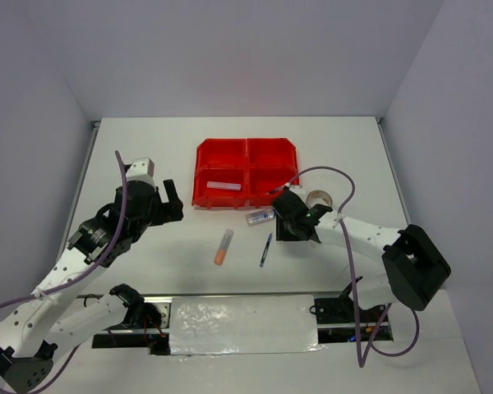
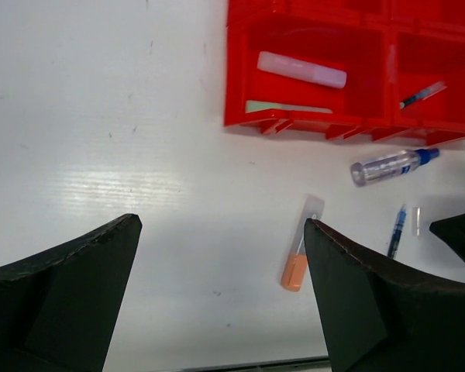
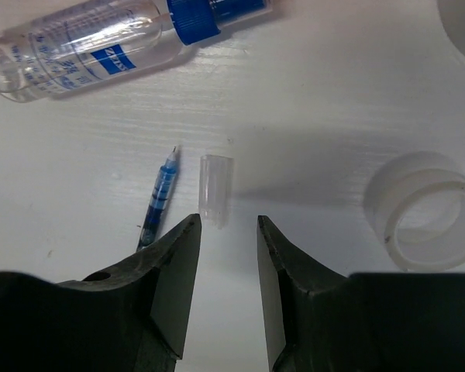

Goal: Sort the stationery into containers
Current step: Pick up the pen cap from the center of the board.

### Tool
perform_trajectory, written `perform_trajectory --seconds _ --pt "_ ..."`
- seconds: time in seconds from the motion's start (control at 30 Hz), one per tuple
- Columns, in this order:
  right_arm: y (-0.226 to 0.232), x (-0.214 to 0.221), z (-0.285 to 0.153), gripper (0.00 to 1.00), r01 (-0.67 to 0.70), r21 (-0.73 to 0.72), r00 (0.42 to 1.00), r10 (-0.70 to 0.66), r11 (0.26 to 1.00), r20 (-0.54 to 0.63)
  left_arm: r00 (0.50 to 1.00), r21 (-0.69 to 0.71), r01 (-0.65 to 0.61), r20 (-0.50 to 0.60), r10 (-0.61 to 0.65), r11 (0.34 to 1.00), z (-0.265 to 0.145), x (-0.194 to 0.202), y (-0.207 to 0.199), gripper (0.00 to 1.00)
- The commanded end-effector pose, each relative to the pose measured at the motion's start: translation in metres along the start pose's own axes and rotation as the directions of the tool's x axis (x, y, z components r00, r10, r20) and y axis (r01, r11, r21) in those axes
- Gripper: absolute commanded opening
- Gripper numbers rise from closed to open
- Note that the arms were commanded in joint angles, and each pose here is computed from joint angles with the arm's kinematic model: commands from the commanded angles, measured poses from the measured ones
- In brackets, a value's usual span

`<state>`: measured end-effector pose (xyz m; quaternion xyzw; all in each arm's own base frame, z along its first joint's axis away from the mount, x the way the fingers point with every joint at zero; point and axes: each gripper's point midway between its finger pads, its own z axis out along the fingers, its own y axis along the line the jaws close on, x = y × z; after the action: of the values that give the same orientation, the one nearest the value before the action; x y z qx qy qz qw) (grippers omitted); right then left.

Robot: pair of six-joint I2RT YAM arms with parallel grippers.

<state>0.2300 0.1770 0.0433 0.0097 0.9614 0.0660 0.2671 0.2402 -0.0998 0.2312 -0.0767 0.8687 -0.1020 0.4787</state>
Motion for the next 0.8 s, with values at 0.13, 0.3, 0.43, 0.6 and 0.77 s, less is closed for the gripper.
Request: perform_trajectory --seconds 0.13,0.3,0.43,0.6,0.77 --pt "0.012 -0.017 0.014 0.43 -0.035 0.010 0.999 0.035 0.999 0.024 0.998 -0.046 -0.054 -0.023 0.053 0.997 0.002 0.018 0.018 0.99" --pt "0.017 -0.016 0.019 0.43 -0.040 -0.002 0.999 0.040 0.999 0.014 0.998 -0.011 -0.069 0.003 0.069 0.998 -0.001 0.013 0.014 0.99" --pt "0.017 -0.016 0.021 0.43 -0.044 -0.001 0.999 0.044 0.999 0.011 0.997 0.010 -0.075 -0.004 0.075 0.997 0.000 0.017 0.012 0.99" --pt "0.015 -0.010 0.031 0.42 -0.028 0.026 0.999 0.028 0.999 -0.016 0.996 0.059 -0.084 -0.012 0.084 0.995 -0.001 0.020 0.004 0.99" --pt "0.009 0.000 0.039 0.31 -0.026 0.054 0.999 0.028 0.998 -0.040 0.993 0.129 -0.108 -0.025 0.112 0.986 0.000 0.026 -0.007 0.99"
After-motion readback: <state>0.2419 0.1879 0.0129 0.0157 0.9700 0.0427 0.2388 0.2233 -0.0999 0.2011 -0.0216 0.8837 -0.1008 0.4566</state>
